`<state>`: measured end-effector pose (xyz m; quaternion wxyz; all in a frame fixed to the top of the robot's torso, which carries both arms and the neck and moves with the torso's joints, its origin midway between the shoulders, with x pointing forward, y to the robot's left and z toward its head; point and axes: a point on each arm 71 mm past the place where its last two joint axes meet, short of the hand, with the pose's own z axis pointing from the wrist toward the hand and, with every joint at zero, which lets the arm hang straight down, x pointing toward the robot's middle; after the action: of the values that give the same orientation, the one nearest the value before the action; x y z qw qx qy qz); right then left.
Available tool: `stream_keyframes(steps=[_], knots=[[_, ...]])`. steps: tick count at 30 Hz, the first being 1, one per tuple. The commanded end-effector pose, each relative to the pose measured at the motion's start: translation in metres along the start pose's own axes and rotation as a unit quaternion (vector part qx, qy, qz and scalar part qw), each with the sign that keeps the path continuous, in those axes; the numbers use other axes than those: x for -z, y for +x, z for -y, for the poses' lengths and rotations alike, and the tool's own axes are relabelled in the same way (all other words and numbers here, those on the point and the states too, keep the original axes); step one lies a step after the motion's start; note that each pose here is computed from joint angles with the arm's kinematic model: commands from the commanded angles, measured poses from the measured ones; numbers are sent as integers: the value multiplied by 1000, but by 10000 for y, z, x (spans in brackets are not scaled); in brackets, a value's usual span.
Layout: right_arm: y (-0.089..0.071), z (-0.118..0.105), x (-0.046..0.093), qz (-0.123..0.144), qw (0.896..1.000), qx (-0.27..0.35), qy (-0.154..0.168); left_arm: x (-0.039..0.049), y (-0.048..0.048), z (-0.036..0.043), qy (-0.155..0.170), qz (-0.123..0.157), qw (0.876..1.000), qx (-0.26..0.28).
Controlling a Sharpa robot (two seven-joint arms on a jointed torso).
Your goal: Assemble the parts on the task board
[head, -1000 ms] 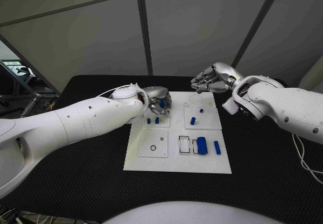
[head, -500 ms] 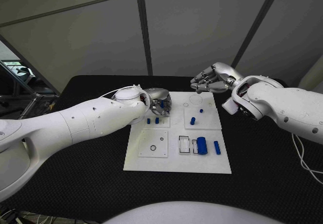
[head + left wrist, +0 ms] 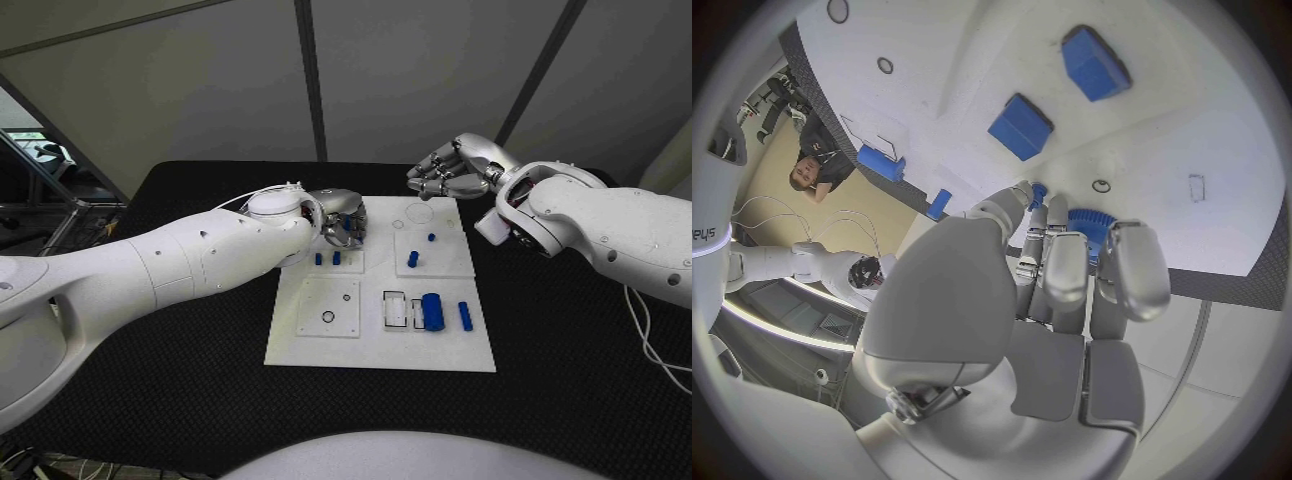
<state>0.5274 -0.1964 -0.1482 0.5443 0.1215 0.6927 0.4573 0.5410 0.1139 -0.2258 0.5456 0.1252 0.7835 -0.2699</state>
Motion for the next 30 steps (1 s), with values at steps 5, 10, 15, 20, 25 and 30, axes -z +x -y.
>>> stream_keyframes(steps=[5, 10, 15, 20, 25, 30], knots=[[4, -21, -5, -3, 1000, 0, -5, -6, 26, -39, -13, -14, 1000, -5], [6, -22, -6, -3, 1000, 0, -5, -8, 30, -54, -15, -16, 1000, -3], [8, -24, -8, -4, 1000, 0, -5, -12, 30, -48, -12, -13, 1000, 3], [5, -21, -6, -3, 1000, 0, -5, -5, 31, -46, -9, -9, 1000, 8], [0, -16, -3, -3, 1000, 1, -4, 29, 29, -64, -10, -3, 1000, 17], [-4, -11, -2, -3, 1000, 1, -4, 84, -42, -81, -9, 11, 1000, 28]])
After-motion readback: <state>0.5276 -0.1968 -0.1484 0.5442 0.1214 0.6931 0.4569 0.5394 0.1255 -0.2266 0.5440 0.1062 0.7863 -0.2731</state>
